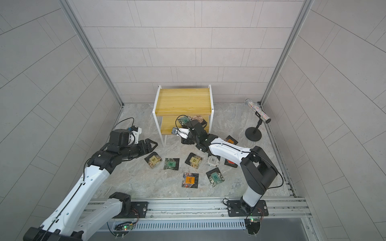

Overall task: Remove the tea bags from the shelf
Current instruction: Pick up the tea bag from the shelf.

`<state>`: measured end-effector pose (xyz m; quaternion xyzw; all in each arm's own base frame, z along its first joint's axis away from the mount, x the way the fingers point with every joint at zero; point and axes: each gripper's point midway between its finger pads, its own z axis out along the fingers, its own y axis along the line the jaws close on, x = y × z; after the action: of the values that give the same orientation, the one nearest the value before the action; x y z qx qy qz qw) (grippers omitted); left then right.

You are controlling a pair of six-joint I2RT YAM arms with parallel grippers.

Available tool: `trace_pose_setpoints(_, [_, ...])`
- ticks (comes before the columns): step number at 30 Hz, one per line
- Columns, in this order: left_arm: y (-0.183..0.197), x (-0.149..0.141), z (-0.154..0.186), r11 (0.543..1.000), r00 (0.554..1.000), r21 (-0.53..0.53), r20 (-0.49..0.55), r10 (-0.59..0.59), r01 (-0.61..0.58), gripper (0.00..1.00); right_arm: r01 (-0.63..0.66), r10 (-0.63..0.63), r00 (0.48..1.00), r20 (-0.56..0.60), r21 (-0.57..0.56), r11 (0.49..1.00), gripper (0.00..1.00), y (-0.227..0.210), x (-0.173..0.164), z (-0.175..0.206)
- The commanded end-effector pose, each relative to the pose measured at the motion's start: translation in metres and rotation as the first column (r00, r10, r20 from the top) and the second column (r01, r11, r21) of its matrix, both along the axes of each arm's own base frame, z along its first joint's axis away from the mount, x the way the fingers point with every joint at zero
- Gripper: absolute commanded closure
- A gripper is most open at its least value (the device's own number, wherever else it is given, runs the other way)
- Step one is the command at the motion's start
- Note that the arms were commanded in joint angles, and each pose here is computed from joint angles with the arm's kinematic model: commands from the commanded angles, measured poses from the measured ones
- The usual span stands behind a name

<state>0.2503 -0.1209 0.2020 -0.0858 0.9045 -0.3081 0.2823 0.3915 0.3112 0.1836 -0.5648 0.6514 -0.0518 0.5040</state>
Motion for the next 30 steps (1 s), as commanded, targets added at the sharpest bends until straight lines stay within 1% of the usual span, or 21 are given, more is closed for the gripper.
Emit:
trace_pose_setpoints(1, [0.003, -0.004, -0.008, 1.000, 1.000, 0.026, -0.012, 0.003, -0.002, 0.24, 0.003, -0.003, 1.000, 0.013, 0.000, 1.000, 0.21, 0.004, 0.008, 0.003])
trace_pose_setpoints(7, [0.004, -0.005, -0.009, 1.000, 1.000, 0.026, -0.014, 0.008, -0.008, 0.24, -0.003, 0.003, 1.000, -0.020, -0.014, 1.000, 0.29, 0.006, 0.009, -0.007])
trace_pose_setpoints(13, [0.005, -0.005, -0.011, 1.000, 1.000, 0.025, -0.016, 0.014, -0.014, 0.24, -0.004, 0.004, 0.999, -0.053, -0.001, 1.000, 0.45, 0.003, 0.001, -0.010])
trace_pose_setpoints(14, [0.005, -0.004, -0.011, 1.000, 1.000, 0.025, -0.015, 0.015, -0.014, 0.24, -0.007, 0.007, 0.998, -0.059, 0.002, 1.000, 0.46, 0.003, -0.002, -0.010])
trace_pose_setpoints(19, [0.004, -0.002, -0.011, 1.000, 1.000, 0.023, -0.015, 0.016, -0.016, 0.24, -0.018, 0.018, 0.998, -0.067, 0.006, 1.000, 0.57, 0.003, -0.016, -0.010])
trace_pose_setpoints(21, [0.004, -0.001, -0.011, 1.000, 1.000, 0.021, -0.014, 0.017, -0.017, 0.24, -0.020, 0.021, 0.997, -0.070, 0.011, 1.000, 0.58, 0.003, -0.021, -0.009])
trace_pose_setpoints(24, [0.003, 0.000, -0.010, 1.000, 1.000, 0.019, -0.014, 0.016, -0.016, 0.24, -0.025, 0.026, 0.997, -0.069, 0.015, 1.000, 0.62, 0.003, -0.026, -0.008])
trace_pose_setpoints(30, [0.003, 0.000, -0.012, 1.000, 1.000, 0.019, -0.018, 0.019, -0.019, 0.24, -0.029, 0.030, 0.997, -0.068, 0.018, 0.999, 0.74, 0.003, -0.034, -0.005])
